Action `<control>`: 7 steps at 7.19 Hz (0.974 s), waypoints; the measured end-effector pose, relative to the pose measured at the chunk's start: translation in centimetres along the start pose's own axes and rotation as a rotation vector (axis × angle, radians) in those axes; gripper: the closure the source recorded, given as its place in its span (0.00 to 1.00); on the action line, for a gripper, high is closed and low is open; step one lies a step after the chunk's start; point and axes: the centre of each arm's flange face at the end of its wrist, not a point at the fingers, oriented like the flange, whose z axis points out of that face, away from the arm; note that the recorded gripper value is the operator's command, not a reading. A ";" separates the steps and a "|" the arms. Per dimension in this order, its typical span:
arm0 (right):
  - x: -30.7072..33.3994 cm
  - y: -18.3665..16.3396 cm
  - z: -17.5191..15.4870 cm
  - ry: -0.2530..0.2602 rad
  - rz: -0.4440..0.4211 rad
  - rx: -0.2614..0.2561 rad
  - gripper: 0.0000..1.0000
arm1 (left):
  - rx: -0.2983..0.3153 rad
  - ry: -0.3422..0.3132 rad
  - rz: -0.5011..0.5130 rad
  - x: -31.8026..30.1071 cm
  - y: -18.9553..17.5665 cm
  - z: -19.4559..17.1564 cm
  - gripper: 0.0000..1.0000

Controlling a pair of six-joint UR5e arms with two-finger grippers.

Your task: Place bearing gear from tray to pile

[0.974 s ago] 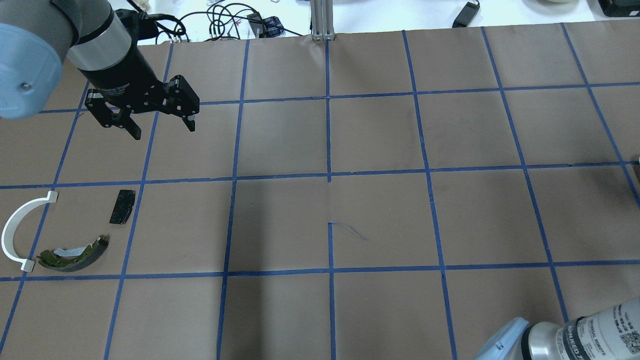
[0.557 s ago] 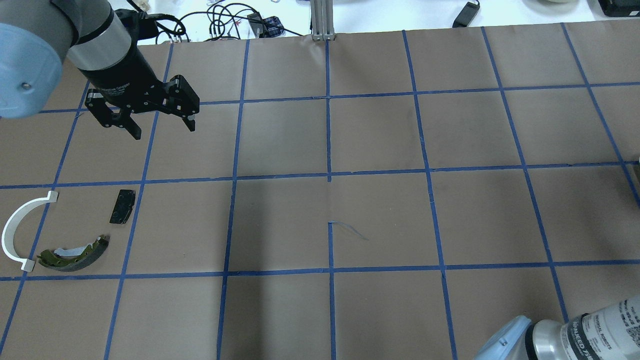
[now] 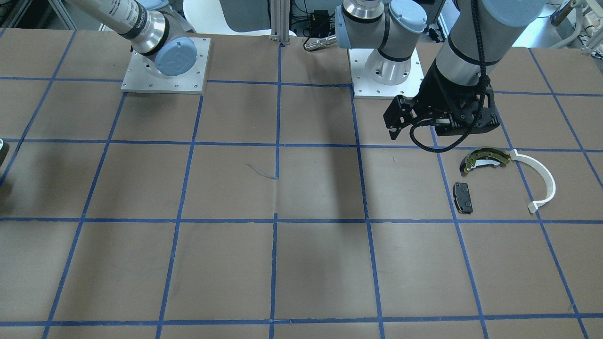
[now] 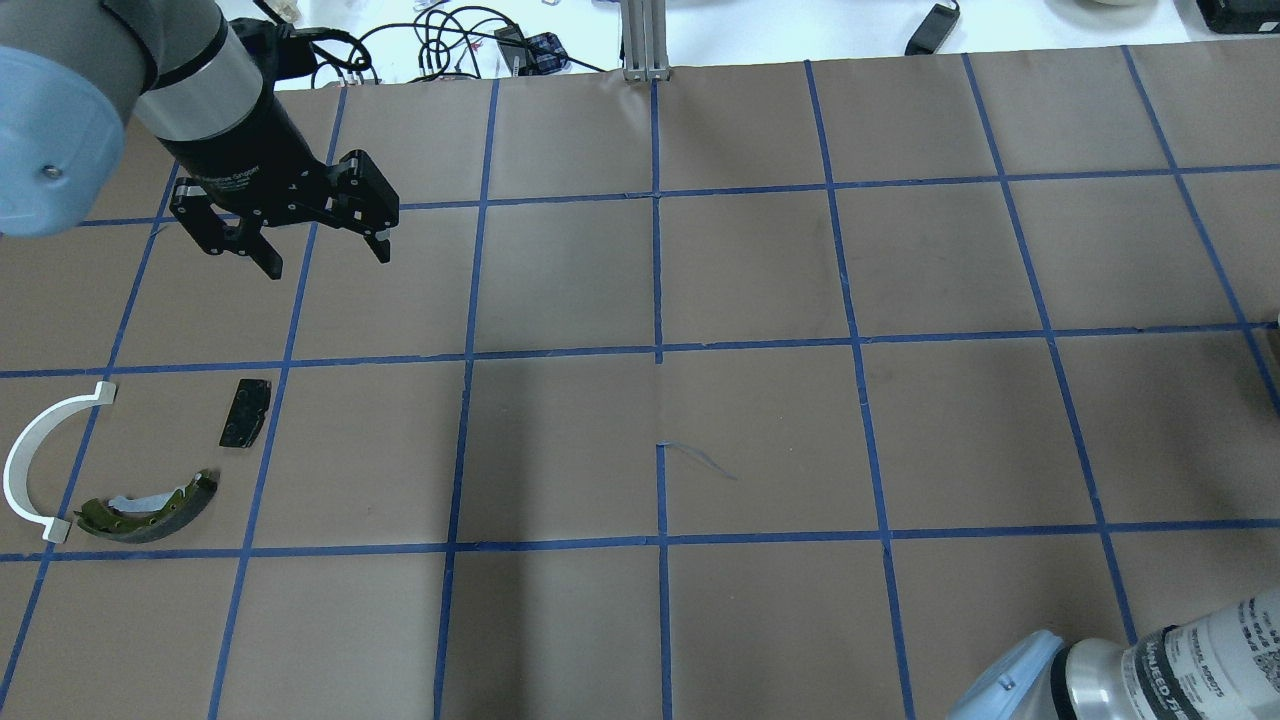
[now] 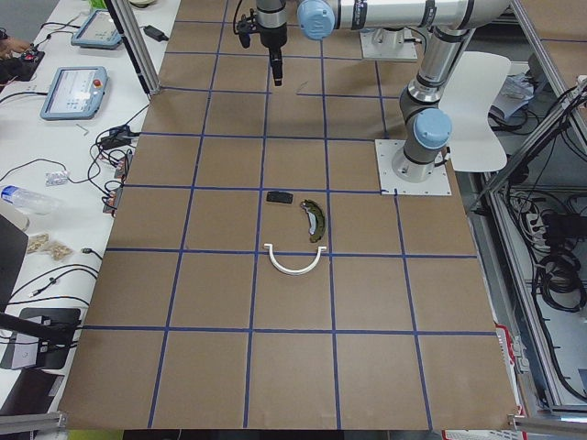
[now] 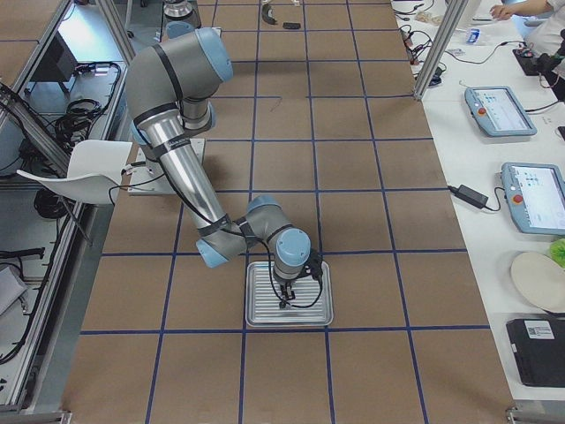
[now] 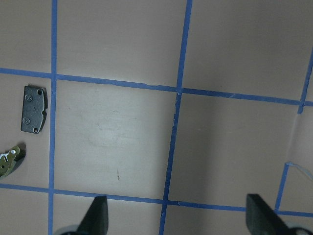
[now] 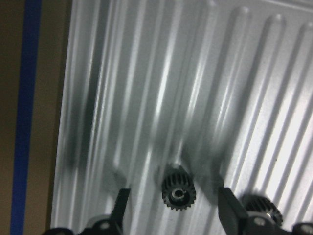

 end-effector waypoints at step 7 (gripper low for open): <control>-3.4 -2.6 -5.7 0.024 0.091 0.025 0.98 | 0.000 0.000 0.000 0.0 0.0 0.0 0.00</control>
